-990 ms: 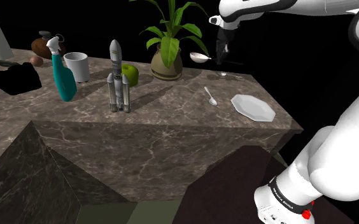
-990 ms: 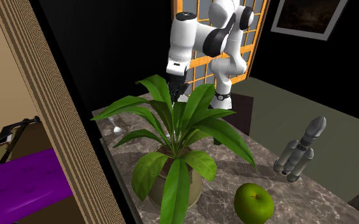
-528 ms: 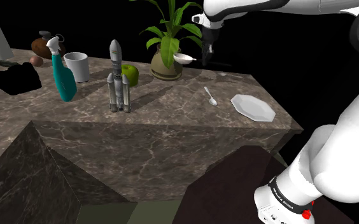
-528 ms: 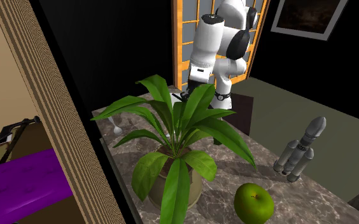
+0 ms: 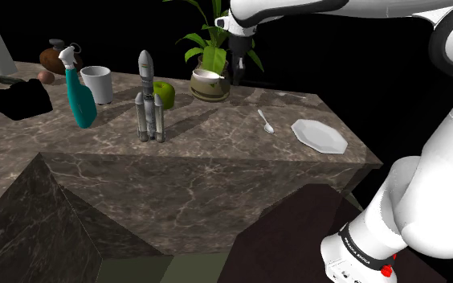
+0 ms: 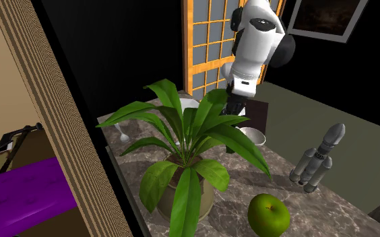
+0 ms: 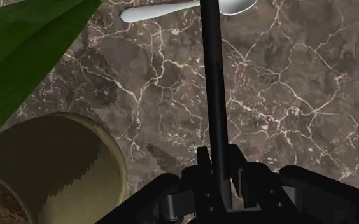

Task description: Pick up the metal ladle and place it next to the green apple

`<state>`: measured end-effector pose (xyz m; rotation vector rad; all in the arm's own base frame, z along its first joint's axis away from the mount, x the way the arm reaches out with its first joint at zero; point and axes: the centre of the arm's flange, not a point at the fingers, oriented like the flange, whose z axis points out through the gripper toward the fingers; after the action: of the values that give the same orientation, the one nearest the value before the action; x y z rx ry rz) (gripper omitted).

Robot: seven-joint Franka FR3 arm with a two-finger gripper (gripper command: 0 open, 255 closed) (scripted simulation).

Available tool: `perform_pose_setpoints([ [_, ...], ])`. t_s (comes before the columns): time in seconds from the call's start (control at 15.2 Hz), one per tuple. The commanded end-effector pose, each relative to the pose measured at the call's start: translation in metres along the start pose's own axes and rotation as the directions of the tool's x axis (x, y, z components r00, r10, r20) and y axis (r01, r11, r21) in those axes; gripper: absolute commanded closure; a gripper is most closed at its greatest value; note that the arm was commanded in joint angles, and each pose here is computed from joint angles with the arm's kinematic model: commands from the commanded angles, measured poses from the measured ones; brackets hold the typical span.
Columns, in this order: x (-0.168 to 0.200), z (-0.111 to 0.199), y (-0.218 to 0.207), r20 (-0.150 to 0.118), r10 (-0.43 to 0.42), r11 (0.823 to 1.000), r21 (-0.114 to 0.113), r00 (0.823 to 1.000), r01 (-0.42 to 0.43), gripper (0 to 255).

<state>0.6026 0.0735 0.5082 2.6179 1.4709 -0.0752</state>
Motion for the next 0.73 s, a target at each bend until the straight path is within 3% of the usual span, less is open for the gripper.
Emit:
perform_pose_setpoints([
  [0.0,0.025,-0.007,-0.010,0.000,0.001,1.000,0.000,1.000,-0.001,255],
  [0.66,0.145,-0.025,-0.061,0.000,0.001,1.000,0.000,1.000,-0.001,255],
])
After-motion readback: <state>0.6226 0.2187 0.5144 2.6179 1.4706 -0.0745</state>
